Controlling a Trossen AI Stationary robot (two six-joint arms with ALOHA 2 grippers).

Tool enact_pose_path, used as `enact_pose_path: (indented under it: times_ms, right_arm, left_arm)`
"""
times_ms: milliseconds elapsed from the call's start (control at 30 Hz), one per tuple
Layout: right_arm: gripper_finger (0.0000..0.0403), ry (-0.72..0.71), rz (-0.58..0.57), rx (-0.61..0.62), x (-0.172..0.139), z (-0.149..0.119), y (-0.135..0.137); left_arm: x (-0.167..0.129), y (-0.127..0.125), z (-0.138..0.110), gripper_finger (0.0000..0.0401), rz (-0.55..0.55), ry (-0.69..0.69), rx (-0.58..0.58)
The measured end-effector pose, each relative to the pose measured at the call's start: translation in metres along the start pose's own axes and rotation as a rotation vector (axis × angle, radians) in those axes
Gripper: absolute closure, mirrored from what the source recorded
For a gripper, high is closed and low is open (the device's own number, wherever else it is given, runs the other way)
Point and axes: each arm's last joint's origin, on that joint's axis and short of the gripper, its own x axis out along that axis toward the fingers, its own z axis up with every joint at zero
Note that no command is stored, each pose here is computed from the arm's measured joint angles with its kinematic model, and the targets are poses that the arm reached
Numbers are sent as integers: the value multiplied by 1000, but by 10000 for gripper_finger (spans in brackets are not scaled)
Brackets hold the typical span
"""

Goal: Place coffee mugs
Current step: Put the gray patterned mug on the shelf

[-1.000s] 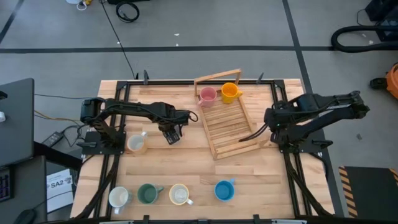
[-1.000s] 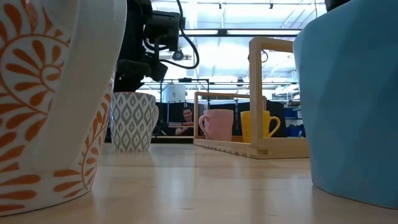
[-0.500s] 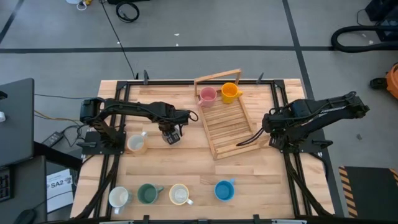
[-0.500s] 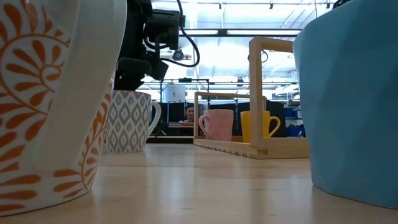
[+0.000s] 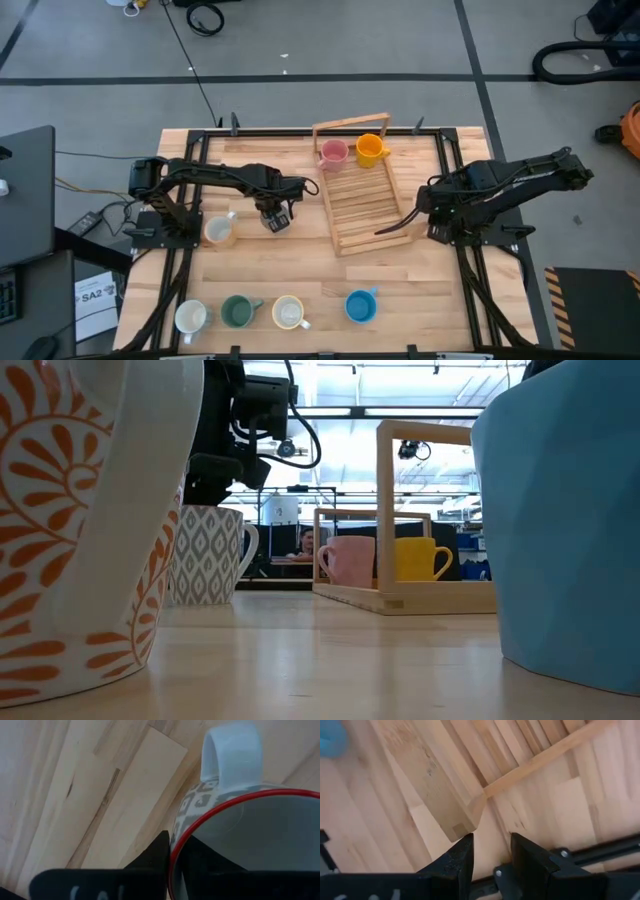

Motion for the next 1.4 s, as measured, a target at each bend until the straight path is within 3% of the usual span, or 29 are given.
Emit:
enact_pose_path:
  times_ms: [400,733,1100,1400]
  right_arm:
    - [268,-77,135,-62,-1,7,14]
    - [268,-98,95,-90,-2,4,14]
    - [268,-146,85,-118,-7,0,9]
    - [268,-189,51,-113,-10,-1,7]
  left_arm:
    - [0,0,0,361,1,1,1]
    - [-12,-1,8,363,-8,-41,85]
    - [-65,-6,33,363,-63,-227,373]
    - [-113,6,58,363,43,-468,541]
